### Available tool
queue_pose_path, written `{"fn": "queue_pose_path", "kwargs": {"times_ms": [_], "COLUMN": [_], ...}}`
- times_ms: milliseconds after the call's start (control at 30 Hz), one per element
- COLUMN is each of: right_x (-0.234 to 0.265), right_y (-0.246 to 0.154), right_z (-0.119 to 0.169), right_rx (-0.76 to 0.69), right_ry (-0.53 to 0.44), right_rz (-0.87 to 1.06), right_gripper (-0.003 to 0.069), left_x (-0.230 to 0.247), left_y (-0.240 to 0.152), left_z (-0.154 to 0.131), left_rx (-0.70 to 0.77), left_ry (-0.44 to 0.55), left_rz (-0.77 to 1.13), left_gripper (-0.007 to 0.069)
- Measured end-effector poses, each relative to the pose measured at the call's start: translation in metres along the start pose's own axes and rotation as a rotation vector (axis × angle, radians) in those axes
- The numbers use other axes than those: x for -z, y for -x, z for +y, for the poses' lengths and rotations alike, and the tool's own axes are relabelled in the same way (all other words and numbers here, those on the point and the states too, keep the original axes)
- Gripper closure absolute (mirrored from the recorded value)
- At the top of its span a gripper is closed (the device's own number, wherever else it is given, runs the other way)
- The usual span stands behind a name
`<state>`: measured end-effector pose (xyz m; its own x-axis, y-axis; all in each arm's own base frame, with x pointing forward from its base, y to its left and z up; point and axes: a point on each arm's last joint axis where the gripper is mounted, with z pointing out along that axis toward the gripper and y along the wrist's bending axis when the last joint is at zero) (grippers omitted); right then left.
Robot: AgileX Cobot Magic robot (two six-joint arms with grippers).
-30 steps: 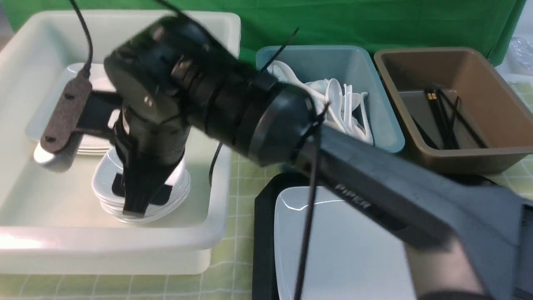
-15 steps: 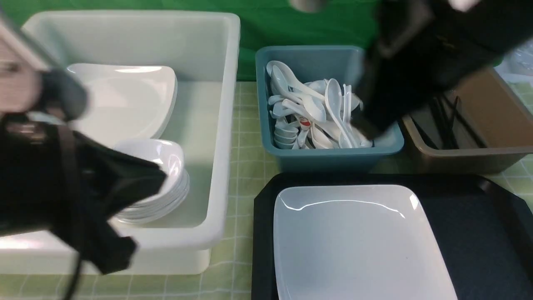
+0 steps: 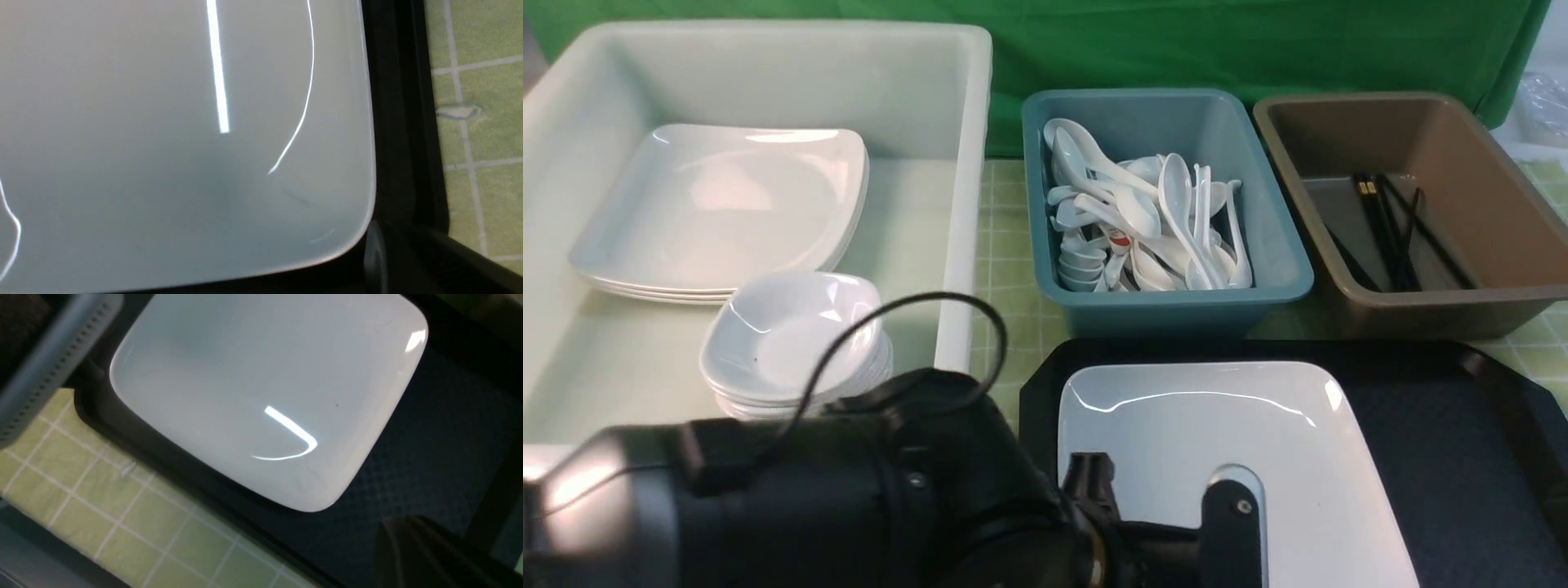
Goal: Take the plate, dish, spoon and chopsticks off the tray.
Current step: Use the left arm to grab a plate from the dinner plate
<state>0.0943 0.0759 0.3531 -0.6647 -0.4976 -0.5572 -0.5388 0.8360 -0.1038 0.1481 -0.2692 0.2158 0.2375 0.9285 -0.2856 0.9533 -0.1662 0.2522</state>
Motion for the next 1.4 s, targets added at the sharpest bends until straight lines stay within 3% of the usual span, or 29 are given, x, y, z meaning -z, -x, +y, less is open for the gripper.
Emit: {"fn": "queue_pose_path", "kwargs": {"times_ms": [67,267,433,633,967,1100,1267,1400], "right_x": [-0.001,-0.002,0.0,0.0,0.0,0.0,0.0,0.003], "right_y": [-0.006,-0.025,-0.026,-0.026,-0.026,-0.026,-0.023,-0.021], "right_z": [-0.001,-0.003,-0.004,-0.002,-0.001,-0.001,0.0,0.0], "right_rx": [-0.005,-0.038,-0.051,-0.06,-0.068,-0.068,-0.069,-0.072], "right_ry": [0.003,0.025,0.029,0.045,0.064,0.066,0.074,0.078], "right_rz": [-0.009,-0.083,-0.096,-0.093,-0.088,-0.094,-0.123,-0.137], "right_gripper": [0.0622,0.0616,0.0608,0.0601,0.0589,0.0587,0.0583,0.058], "left_x": [-0.004,-0.03,-0.048,-0.063,-0.068,-0.068,-0.062,-0.035], "left_y": [0.001,0.0,-0.001,-0.002,-0.001,-0.001,0.001,0.007], "left_z": [0.001,-0.001,0.0,0.004,0.006,0.005,0.004,0.001], "left_rx": [-0.049,-0.158,-0.193,-0.27,-0.251,-0.222,-0.206,-0.157], "left_ry": [-0.001,-0.048,-0.053,-0.011,-0.001,-0.005,-0.008,-0.008], "left_rz": [0.001,0.041,0.065,0.081,0.086,0.094,0.083,0.05], "left_gripper": [0.0511,0.0256,0.0187,0.0223,0.0273,0.0378,0.0408,0.0485]}}
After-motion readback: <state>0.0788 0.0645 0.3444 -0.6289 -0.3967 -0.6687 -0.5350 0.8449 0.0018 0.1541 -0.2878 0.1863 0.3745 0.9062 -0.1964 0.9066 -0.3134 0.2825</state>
